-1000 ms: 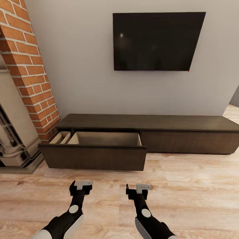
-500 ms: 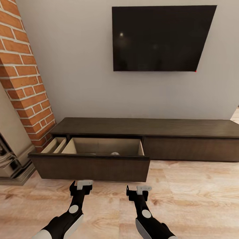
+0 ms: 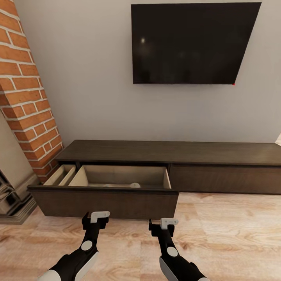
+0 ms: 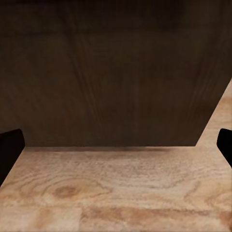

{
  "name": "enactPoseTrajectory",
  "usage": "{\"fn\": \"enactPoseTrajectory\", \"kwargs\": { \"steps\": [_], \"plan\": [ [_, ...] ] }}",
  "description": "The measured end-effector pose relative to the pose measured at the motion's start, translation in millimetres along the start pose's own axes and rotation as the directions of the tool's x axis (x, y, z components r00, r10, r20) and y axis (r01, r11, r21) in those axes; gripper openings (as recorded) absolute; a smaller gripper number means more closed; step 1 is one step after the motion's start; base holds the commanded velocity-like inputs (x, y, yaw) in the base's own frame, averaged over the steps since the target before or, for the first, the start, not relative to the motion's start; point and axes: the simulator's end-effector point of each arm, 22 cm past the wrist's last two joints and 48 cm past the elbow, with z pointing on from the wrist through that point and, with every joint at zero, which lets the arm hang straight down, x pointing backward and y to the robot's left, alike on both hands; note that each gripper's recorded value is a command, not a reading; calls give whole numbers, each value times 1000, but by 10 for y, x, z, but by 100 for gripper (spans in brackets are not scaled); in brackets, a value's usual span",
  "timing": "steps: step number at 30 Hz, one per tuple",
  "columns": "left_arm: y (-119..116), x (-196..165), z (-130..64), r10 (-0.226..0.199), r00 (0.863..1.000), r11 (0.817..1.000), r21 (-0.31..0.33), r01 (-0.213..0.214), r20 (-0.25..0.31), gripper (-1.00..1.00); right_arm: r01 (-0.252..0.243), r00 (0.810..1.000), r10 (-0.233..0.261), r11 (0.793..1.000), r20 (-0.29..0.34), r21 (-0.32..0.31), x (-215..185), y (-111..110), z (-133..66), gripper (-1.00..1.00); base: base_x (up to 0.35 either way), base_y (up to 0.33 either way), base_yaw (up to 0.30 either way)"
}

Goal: Place each of the two pumpkins and all three candles from the living room inside a cabinet in the living room (use any cabinet), then make sure every cabinet is closed, and position the cauldron so it is next to a table in the living room.

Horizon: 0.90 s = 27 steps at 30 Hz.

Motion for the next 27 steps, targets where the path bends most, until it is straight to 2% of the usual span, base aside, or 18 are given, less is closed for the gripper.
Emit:
{"fn": "enactPoseTrajectory", "kwargs": {
  "steps": [27],
  "plan": [
    [-74,673,72,24,994,1000,17,-22,-104,100,-5,995,5,1000,-104,7,634,-45,107,100,1,0,0]
  ]
}}
